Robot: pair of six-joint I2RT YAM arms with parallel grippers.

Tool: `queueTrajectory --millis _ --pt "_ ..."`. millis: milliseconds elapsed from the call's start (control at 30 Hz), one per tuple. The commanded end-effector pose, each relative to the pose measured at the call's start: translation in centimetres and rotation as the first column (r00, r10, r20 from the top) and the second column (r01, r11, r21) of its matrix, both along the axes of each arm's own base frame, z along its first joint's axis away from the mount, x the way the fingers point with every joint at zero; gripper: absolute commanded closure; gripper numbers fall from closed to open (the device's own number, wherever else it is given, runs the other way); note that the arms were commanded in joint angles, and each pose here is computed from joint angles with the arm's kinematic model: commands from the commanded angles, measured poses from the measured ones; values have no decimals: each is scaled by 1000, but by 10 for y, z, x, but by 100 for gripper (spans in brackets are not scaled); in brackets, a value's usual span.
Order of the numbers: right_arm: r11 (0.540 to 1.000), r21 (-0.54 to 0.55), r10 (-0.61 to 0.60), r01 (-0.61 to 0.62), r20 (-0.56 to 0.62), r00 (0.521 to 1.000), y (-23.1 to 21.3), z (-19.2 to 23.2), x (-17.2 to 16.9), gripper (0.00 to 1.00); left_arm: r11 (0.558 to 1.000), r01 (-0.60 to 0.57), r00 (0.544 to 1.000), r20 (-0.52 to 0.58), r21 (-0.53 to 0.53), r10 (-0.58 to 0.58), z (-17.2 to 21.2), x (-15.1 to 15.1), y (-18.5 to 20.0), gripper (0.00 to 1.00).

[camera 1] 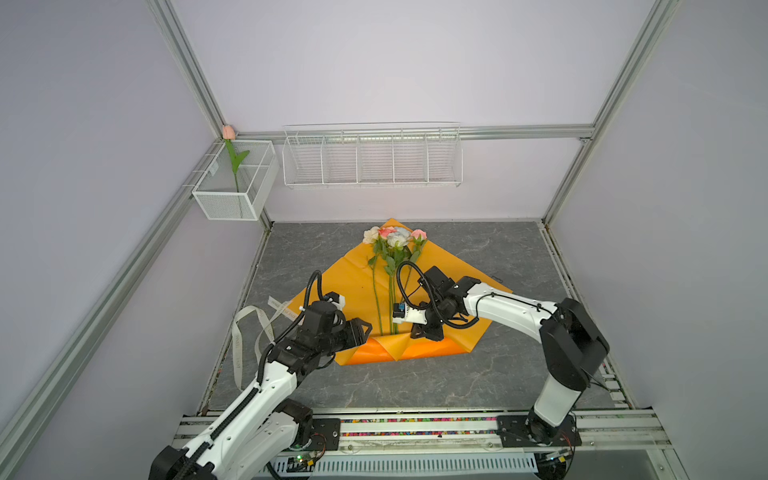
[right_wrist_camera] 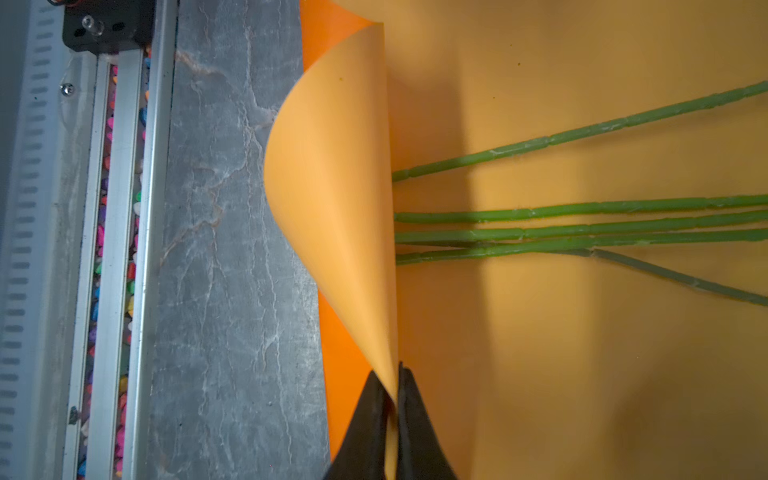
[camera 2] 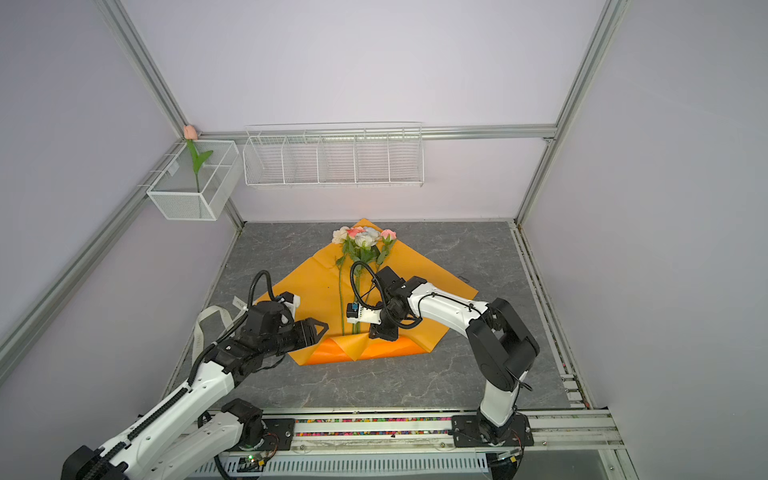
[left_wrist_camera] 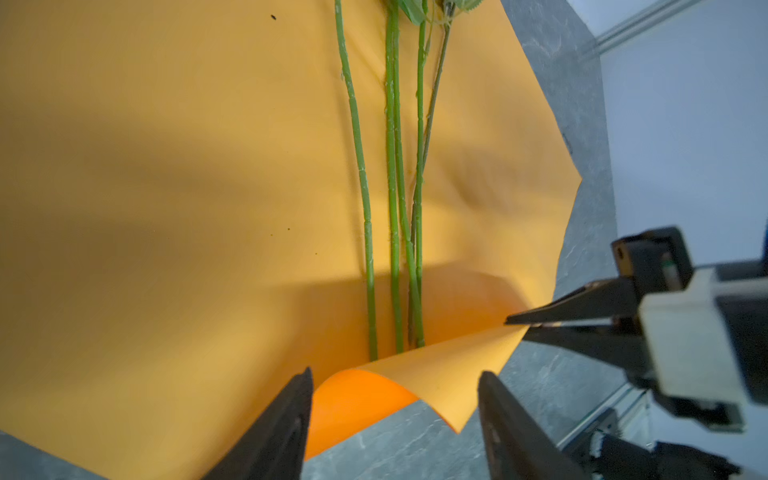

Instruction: Tie the bouquet of fake flowers

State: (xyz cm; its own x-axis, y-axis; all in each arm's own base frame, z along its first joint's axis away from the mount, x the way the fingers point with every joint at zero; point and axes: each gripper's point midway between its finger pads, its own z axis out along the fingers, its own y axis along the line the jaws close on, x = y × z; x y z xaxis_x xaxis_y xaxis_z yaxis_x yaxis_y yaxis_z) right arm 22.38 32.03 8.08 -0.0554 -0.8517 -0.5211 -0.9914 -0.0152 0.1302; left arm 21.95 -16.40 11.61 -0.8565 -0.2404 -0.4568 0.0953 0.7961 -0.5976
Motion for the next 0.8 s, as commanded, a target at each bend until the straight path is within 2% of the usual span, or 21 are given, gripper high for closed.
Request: queueTrajectory --millis 0,67,167,200,333,467,600,767 --pt "999 24 43 -42 -22 999 3 2 -3 88 1000 1 1000 3 -6 -1 -8 -5 1 39" --pt "999 16 41 -41 -25 999 3 0 -1 88 1000 3 1000 -7 9 -3 -12 -5 2 40" --pt "999 15 42 -42 -29 999 3 0 2 88 998 56 998 -14 41 -56 -14 -4 -2 41" --pt "999 13 44 -43 -33 999 3 -2 2 88 995 92 996 -12 38 -92 -13 -5 -7 38" --pt "999 17 47 -46 -43 998 5 -1 4 88 984 171 984 40 49 -173 -4 2 -18 35" --pt "999 12 47 -46 -43 998 6 -3 6 88 971 174 979 76 163 -188 -1 6 -5 35" --pt "999 12 46 -46 -42 998 6 -3 7 88 955 213 963 120 209 -241 -2 0 -3 39" --pt "999 8 45 -45 -37 998 5 -2 8 88 945 255 945 155 204 -289 -7 -2 -13 43"
